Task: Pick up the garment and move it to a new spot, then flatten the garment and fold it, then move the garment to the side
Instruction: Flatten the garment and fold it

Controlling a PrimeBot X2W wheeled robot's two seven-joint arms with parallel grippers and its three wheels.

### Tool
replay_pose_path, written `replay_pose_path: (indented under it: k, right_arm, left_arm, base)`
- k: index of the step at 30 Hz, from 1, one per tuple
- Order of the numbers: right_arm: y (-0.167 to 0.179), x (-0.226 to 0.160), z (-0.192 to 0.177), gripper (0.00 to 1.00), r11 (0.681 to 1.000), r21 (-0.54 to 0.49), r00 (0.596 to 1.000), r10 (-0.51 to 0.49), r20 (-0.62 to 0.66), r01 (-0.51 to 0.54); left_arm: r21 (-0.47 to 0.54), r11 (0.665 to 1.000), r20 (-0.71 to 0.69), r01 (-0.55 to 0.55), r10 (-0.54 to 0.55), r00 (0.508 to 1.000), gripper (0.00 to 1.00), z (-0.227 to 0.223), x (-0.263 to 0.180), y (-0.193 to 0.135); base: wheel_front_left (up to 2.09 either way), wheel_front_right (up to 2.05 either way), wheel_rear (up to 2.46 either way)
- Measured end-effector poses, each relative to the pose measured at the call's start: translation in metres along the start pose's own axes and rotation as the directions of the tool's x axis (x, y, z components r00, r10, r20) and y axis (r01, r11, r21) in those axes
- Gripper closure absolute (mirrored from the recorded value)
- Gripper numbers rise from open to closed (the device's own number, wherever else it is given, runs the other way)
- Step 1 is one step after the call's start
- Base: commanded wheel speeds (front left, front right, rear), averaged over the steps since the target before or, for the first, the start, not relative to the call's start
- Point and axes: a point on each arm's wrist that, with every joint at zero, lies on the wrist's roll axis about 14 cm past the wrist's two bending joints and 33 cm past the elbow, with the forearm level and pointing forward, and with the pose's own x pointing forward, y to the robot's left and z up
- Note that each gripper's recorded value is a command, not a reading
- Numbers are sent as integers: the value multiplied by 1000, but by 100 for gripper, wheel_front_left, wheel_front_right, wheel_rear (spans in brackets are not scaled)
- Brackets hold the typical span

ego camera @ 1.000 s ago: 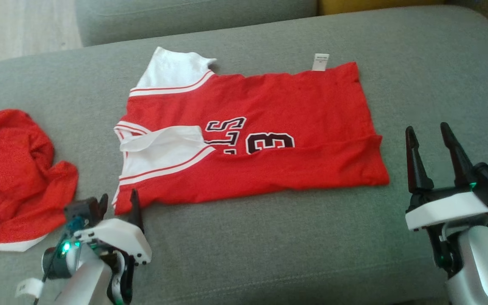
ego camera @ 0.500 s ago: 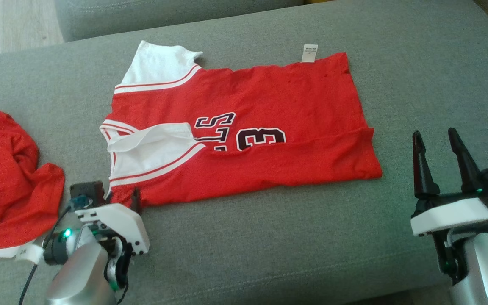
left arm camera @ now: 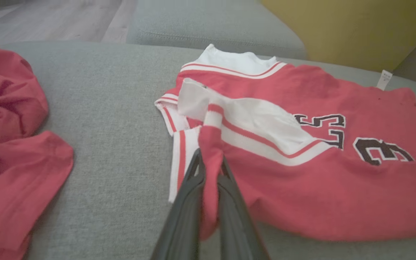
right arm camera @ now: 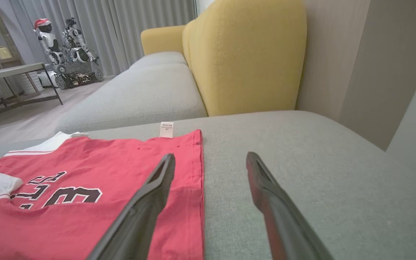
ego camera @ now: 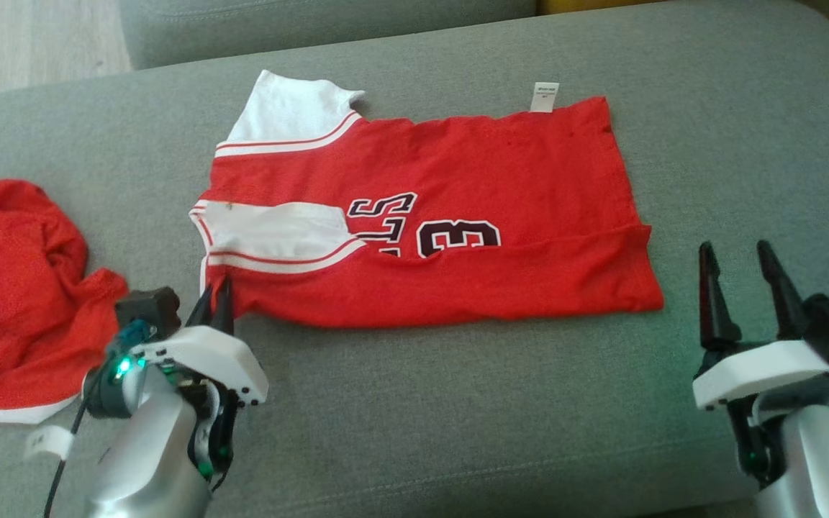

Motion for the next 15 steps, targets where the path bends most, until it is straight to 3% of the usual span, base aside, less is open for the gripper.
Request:
replay_pose_path:
  k: [10, 15]
  right_arm:
    - [1, -3, -65, 0, 996, 75, 969, -25, -244, 44]
    - [2, 13, -74, 0, 993, 103, 957, -32, -289, 65]
  left_arm:
    - [-25, 1000, 54, 2, -1, 999, 100, 7, -15, -2]
    - [-34, 999, 77, 4, -1, 997, 100, 13, -14, -3]
  base:
    - [0, 0, 0]
    - [0, 0, 0]
